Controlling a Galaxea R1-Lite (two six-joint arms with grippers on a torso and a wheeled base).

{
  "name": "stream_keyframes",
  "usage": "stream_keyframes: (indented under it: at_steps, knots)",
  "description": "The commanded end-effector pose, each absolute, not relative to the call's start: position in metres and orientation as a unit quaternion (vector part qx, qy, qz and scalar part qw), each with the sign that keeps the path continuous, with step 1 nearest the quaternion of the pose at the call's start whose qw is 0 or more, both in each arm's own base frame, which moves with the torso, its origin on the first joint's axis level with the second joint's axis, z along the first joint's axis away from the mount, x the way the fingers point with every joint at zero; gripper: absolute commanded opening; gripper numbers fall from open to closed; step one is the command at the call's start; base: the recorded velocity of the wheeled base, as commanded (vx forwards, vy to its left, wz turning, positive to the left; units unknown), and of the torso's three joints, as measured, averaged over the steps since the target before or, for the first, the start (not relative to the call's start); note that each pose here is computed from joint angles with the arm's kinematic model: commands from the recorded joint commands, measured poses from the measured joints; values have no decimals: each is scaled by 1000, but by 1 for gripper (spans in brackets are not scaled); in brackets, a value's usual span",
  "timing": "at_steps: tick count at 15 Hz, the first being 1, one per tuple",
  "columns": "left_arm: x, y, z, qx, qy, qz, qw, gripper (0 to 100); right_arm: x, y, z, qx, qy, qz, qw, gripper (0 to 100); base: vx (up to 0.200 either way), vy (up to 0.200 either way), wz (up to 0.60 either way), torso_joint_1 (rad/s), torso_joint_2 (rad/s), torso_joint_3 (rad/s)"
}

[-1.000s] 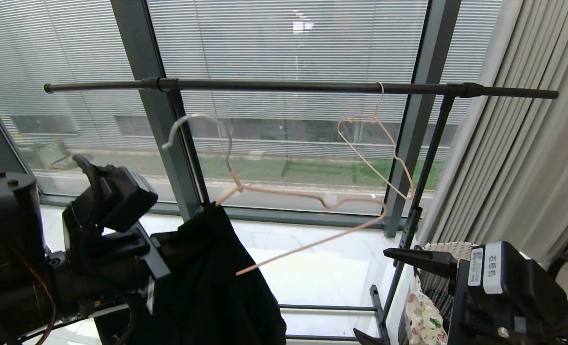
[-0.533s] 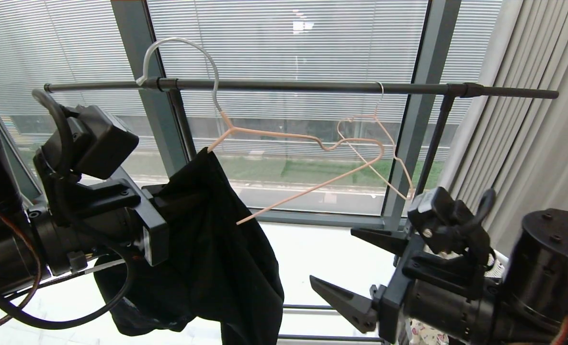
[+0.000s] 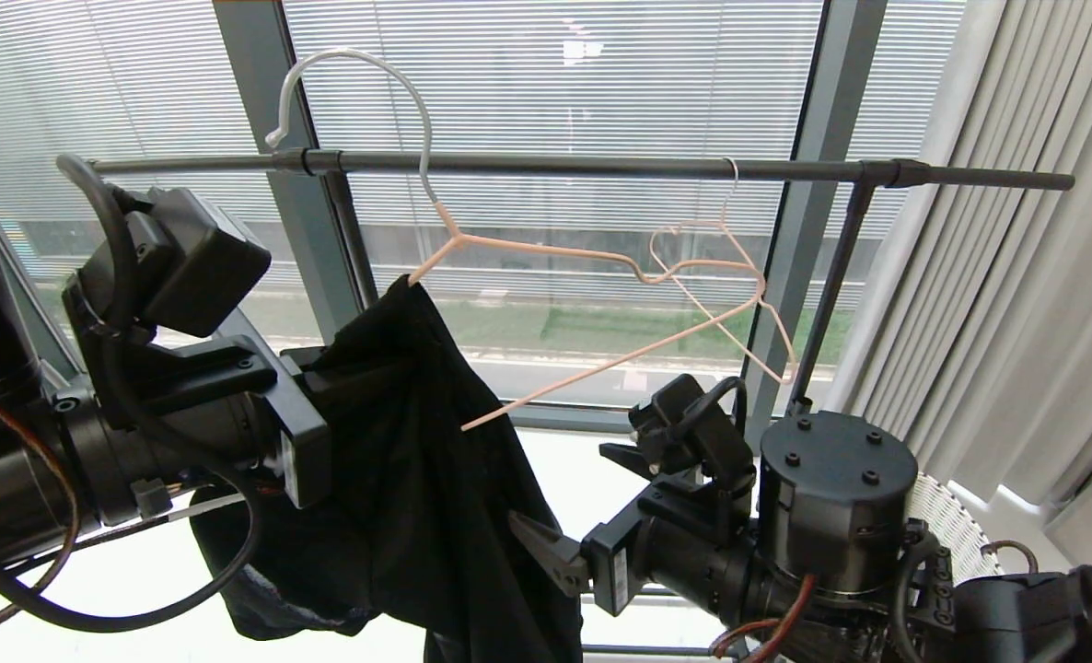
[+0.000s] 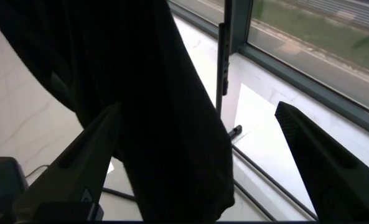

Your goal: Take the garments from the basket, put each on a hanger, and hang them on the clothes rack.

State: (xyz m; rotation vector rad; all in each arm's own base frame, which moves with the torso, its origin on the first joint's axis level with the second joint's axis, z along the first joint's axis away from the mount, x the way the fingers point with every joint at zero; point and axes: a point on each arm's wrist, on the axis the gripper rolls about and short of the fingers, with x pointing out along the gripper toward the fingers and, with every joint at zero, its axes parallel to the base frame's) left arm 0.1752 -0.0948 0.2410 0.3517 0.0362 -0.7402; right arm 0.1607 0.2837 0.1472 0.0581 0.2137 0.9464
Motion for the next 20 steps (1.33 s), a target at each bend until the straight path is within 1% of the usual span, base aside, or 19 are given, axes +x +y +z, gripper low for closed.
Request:
stream_keyframes:
  at_steps: [1, 6, 14, 18, 20]
  knots:
    - [173, -99, 241, 172, 15, -370, 913, 0, 164, 291, 130, 15, 121, 448, 886, 100, 0, 0, 0, 0, 0, 0]
    - [171, -103, 242, 172, 12, -380, 909, 0, 165, 291, 125, 10, 127, 441, 888, 100, 0, 0, 0, 0, 0, 0]
    - [169, -102, 243, 172, 9, -380, 909, 0, 178, 286, 118, 7, 132, 398, 908, 100, 0, 0, 0, 0, 0, 0]
    - [164, -111, 246, 171, -2, -402, 899, 0, 181, 286, 113, 1, 137, 394, 909, 100, 0, 0, 0, 0, 0, 0]
    - [163, -113, 246, 172, -2, -407, 897, 0, 185, 287, 105, -8, 142, 363, 921, 100, 0, 0, 0, 0, 0, 0]
